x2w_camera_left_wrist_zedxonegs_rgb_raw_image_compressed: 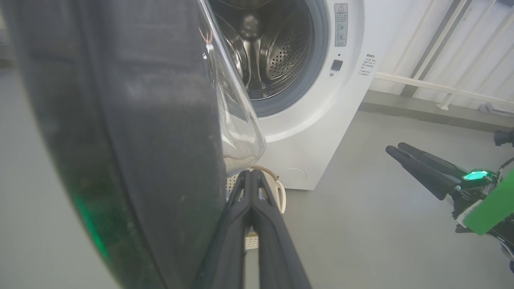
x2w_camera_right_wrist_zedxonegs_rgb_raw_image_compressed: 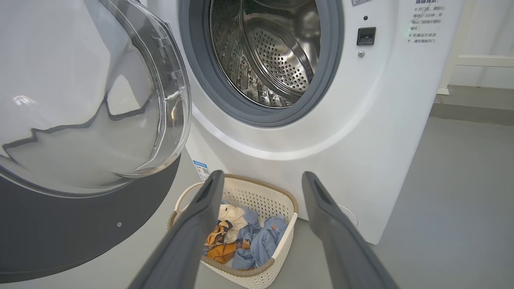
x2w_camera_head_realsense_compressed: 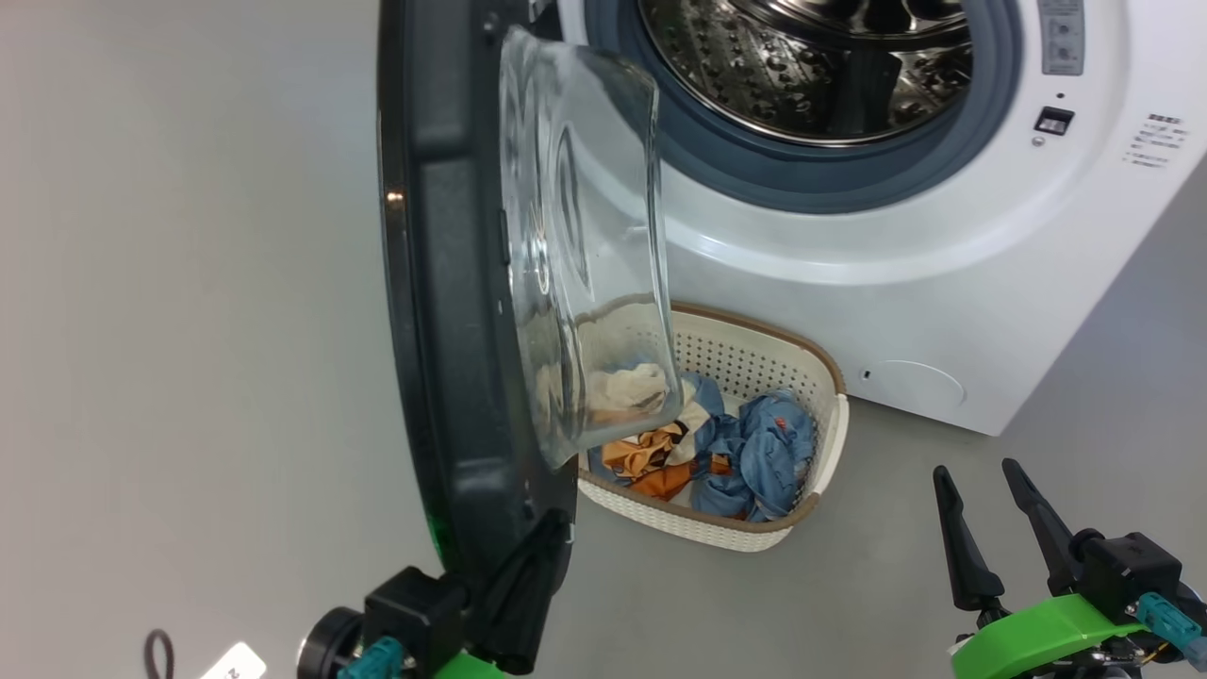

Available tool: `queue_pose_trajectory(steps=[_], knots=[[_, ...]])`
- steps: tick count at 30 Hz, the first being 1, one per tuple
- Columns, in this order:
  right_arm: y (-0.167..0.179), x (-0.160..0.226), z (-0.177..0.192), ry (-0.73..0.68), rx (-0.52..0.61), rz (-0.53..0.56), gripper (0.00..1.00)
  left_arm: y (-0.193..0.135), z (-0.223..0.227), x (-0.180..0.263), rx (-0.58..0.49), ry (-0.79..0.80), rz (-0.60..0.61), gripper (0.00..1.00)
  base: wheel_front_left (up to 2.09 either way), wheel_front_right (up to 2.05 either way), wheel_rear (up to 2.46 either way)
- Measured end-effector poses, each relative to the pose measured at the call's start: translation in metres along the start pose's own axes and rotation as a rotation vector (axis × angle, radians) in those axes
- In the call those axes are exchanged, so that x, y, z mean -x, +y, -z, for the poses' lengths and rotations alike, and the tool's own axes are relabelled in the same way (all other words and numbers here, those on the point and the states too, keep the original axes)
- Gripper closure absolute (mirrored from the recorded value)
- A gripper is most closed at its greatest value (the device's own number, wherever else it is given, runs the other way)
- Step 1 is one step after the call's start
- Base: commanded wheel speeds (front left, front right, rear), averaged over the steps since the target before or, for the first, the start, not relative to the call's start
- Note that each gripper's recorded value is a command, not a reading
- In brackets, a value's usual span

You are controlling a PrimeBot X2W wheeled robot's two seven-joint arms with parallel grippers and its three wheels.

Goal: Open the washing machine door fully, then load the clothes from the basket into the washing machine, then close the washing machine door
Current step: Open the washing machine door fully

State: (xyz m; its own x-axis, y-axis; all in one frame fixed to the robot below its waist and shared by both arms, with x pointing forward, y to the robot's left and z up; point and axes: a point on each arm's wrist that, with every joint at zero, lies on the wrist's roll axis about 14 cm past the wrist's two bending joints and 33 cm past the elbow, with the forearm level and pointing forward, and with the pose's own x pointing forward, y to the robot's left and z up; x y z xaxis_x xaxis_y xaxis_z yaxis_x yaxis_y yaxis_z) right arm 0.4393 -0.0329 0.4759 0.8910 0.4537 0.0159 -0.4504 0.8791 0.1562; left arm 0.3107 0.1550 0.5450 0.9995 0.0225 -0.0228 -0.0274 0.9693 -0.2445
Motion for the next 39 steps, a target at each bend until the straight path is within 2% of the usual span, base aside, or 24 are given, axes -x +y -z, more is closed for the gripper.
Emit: queue_pose_trajectory(steps=[6,12,23,39], knots=[[0.011,-0.008,0.002,0.002,-0.004,-0.035,0.0,0.025,-0.006,0.004,0.006,-0.024,-0.091,1.0,0.0,0.0,0.0],[0.018,-0.013,0.007,0.013,-0.001,-0.066,0.0,0.065,-0.011,0.009,-0.013,-0.05,-0.214,1.0,0.0,0.0,0.0],[0.007,-0.018,0.008,0.017,0.019,-0.063,0.0,0.134,-0.003,0.007,-0.031,-0.034,-0.401,1.0,0.0,0.0,0.0],[-0.011,-0.021,0.0,0.038,0.079,-0.062,0.0,0.209,-0.015,0.003,-0.035,-0.1,-0.615,1.0,0.0,0.0,0.0]])
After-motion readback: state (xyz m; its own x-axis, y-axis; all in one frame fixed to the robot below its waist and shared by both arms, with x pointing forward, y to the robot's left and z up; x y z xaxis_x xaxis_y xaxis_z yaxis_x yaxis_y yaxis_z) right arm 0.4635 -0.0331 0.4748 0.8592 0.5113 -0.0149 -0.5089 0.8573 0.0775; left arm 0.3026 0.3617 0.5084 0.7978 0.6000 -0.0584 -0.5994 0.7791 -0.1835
